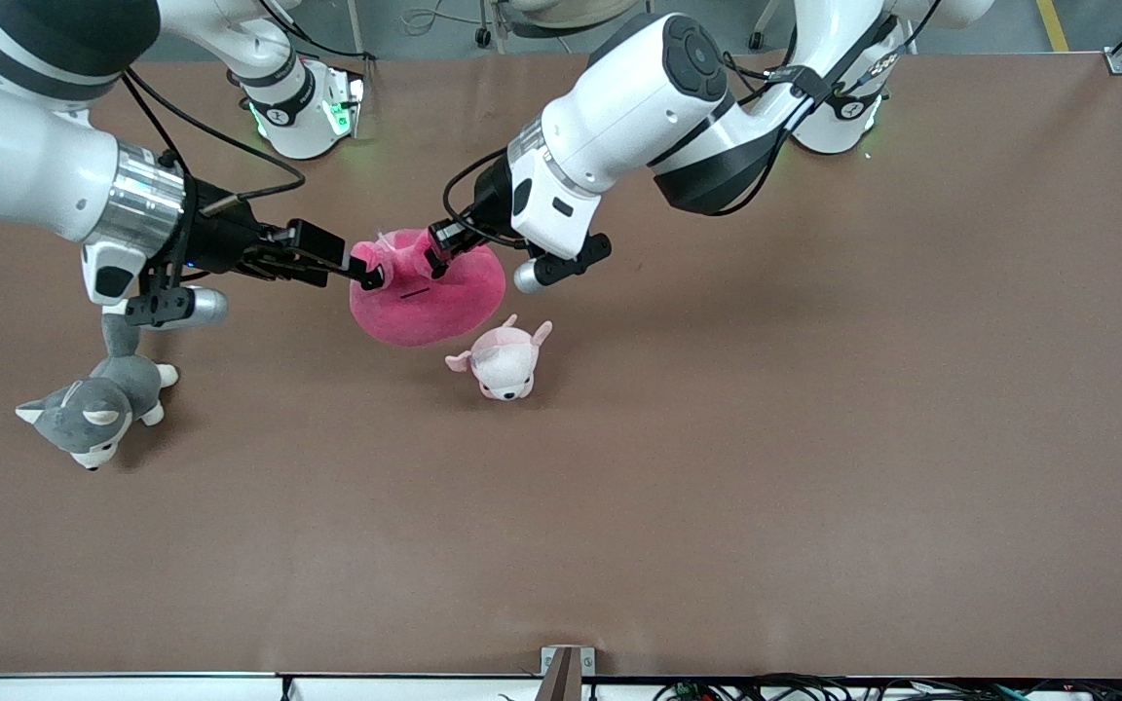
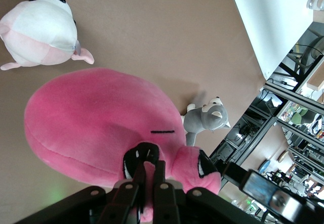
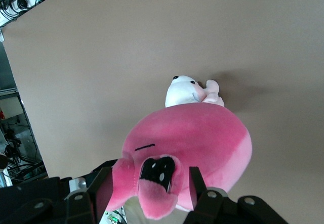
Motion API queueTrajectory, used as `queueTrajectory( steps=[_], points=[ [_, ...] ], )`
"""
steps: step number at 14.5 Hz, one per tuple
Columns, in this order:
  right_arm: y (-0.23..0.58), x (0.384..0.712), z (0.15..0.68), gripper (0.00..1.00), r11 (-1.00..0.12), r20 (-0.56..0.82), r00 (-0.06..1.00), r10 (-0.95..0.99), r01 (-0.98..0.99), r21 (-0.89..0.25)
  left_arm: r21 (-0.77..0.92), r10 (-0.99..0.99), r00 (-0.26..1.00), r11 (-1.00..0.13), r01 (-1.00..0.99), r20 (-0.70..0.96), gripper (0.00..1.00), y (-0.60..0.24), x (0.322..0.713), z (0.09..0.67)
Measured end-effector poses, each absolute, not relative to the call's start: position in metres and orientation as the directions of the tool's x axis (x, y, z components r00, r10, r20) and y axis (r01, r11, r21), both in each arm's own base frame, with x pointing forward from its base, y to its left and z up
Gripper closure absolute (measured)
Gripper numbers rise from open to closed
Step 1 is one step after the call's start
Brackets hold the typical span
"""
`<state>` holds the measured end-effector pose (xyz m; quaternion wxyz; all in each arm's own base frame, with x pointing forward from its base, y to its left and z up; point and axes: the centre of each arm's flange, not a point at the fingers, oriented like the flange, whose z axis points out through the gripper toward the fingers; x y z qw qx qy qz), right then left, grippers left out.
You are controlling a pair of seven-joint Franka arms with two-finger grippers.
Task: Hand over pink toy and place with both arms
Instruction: 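Grasp the pink toy with the right gripper beside the left gripper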
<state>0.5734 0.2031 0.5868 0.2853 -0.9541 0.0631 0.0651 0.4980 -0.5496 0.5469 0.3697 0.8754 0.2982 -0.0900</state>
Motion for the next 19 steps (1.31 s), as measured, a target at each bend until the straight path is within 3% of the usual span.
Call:
queueTrajectory(
  steps=[19],
  points=[
    [0.219, 0.562, 0.560, 0.31, -0.869, -0.260, 0.966, -0.012, -0.139, -0.474, 0.594, 0.445, 0.812, -0.556, 0.582, -0.378, 0.92, -0.556, 0.491, 0.547]
  ],
)
